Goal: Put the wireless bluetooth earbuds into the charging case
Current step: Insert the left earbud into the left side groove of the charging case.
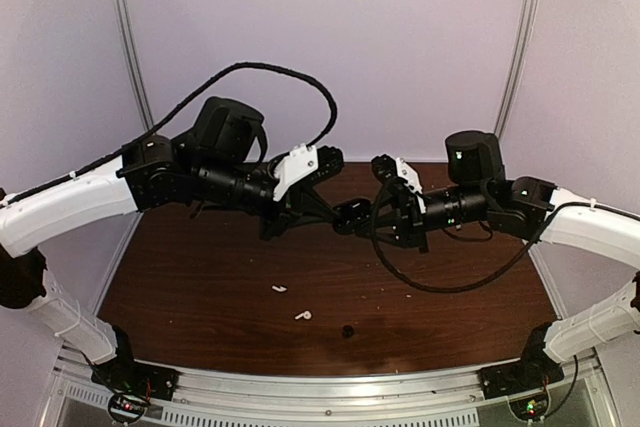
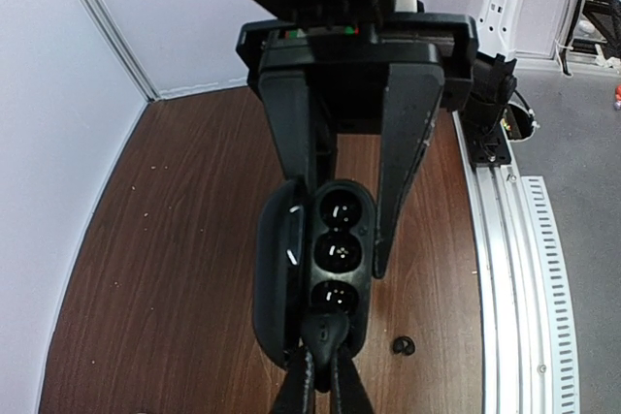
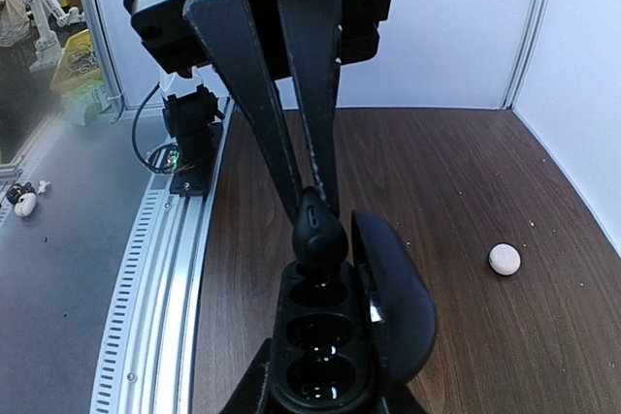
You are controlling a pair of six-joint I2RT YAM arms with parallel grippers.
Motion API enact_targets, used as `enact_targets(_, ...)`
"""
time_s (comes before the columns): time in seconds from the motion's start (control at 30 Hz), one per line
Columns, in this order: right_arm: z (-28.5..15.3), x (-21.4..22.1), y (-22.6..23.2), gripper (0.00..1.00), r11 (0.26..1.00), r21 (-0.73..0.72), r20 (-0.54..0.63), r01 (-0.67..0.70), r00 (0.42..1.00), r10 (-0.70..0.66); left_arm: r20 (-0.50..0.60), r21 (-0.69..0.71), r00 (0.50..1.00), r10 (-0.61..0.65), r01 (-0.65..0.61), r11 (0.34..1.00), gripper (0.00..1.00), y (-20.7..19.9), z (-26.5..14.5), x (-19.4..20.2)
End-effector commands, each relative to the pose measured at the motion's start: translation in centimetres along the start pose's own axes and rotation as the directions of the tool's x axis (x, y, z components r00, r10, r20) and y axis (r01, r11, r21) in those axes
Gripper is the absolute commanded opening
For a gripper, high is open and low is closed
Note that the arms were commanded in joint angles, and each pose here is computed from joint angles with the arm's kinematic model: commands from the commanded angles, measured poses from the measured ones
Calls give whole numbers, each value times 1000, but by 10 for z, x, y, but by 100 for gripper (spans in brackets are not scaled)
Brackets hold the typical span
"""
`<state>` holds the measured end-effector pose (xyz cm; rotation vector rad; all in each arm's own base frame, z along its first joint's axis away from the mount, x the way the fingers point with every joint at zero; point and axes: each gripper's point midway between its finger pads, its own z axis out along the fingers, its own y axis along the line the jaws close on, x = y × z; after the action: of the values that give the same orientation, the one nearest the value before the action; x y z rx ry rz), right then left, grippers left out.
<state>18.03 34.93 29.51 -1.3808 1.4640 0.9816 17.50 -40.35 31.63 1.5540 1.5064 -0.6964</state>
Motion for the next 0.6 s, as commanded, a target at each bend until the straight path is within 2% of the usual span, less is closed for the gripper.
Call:
enact_targets(0.0, -2, -14, -2, 0, 999, 19, 19, 33, 999, -33, 4, 2, 1000, -1, 1, 1000, 3, 0, 3, -3)
enact_targets(0.57, -3, -17, -1, 0, 999, 29, 24, 45, 999, -45, -22, 11, 1000, -11, 11, 1000, 4, -6, 12, 2)
